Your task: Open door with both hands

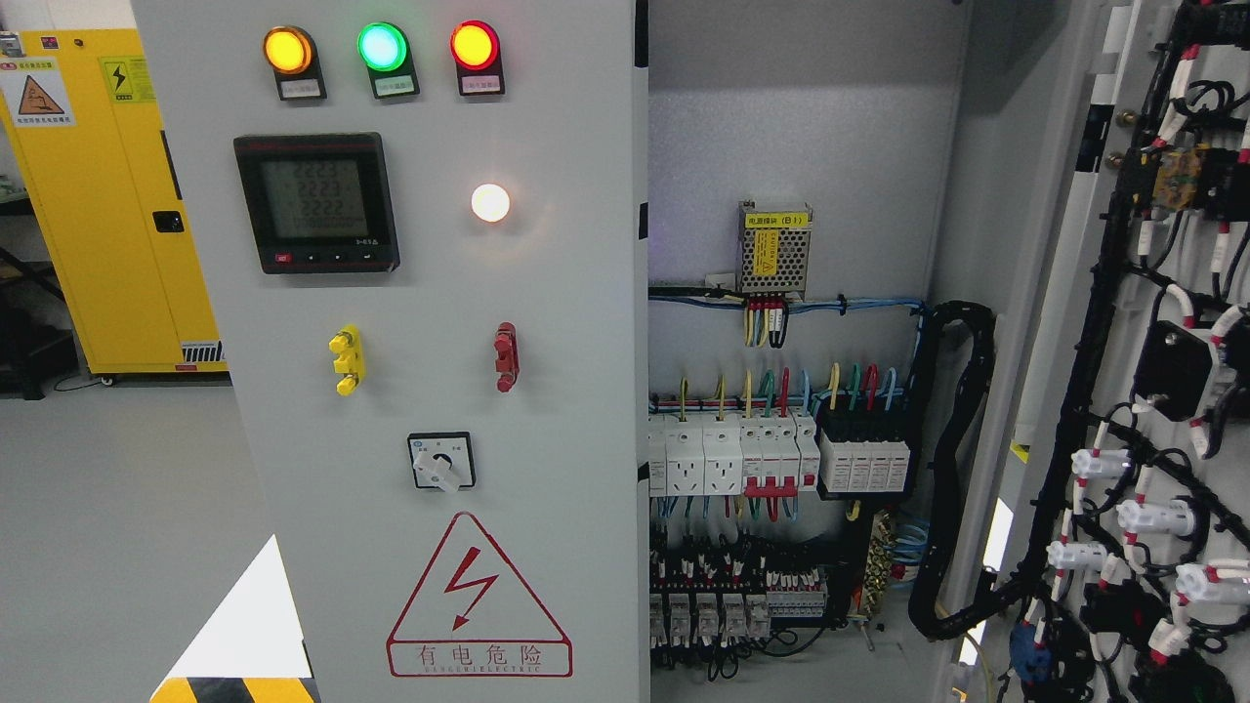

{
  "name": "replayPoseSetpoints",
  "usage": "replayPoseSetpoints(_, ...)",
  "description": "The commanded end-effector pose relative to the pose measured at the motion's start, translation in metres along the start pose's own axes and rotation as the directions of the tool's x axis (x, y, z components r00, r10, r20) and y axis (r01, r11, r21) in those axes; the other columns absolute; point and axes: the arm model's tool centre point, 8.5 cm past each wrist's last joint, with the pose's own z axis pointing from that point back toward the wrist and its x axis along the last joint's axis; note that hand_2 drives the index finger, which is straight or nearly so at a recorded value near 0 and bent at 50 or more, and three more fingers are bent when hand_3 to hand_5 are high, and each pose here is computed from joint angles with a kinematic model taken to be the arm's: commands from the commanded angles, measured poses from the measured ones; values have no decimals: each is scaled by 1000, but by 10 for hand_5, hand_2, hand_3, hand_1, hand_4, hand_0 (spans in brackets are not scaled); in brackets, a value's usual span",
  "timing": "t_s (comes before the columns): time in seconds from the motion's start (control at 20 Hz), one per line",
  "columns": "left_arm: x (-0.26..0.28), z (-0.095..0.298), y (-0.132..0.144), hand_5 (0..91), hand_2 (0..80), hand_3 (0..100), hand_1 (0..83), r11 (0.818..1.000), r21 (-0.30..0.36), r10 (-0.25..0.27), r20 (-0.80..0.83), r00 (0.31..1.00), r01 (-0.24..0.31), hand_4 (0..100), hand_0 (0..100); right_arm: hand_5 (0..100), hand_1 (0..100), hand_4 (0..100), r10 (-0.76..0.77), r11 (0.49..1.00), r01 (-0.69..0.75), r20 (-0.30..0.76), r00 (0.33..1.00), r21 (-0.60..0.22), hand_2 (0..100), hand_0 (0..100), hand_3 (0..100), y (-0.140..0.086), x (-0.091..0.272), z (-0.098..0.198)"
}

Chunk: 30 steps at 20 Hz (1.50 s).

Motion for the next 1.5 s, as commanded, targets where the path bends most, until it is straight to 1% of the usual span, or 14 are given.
replayPoseSetpoints(0.0,-1,0,-2,0,0,0,145,1000,-9,-3,-2,1000,3,0,346,0,62,0,-48,992,-4,417,908,123,0,215,0,37,121,-10)
replayPoseSetpoints(0.1,-1,0,-2,0,0,0,148,1000,-10,-4,-5,1000,4,0,345,0,62,0,-51,992,-13,478,877,129,0,215,0,38,133,-18)
replayPoseSetpoints(0.3,-1,0,-2,0,0,0,151,1000,-12,-5,-4,1000,5,0,345,0,62,0,-8,990,-75,590,808,117,0,215,0,28,169,-47)
replayPoseSetpoints(0.4,-1,0,-3,0,0,0,151,1000,-13,-4,-4,1000,4,0,345,0,62,0,-3,989,-91,639,769,114,0,215,0,29,188,-63)
replayPoseSetpoints(0.6,-1,0,-3,0,0,0,151,1000,-13,-4,-4,1000,4,0,346,0,63,0,19,987,-109,593,805,116,0,215,0,31,214,-103)
replayPoseSetpoints(0.65,-1,0,-3,0,0,0,151,1000,-13,-4,-4,1000,4,0,346,0,63,0,19,987,-110,602,798,115,0,215,0,32,225,-113)
replayPoseSetpoints(0.8,-1,0,-3,0,0,0,152,1000,-12,-4,-4,1000,4,0,346,0,63,0,43,991,-112,624,780,72,0,215,0,20,247,-140)
replayPoseSetpoints(1.0,-1,0,-3,0,0,0,153,1000,-10,-4,-4,1000,4,0,346,0,62,0,69,993,-115,605,794,38,0,215,0,8,258,-161)
replayPoseSetpoints(1.3,-1,0,-1,0,0,0,154,1000,-9,-6,-4,1000,6,0,346,0,62,0,88,992,-122,581,809,19,0,215,0,-1,282,-191)
replayPoseSetpoints(1.45,-1,0,-2,0,0,0,155,1000,-11,-8,-3,1000,8,0,347,0,62,0,103,992,-123,568,816,-3,0,215,0,-12,289,-208)
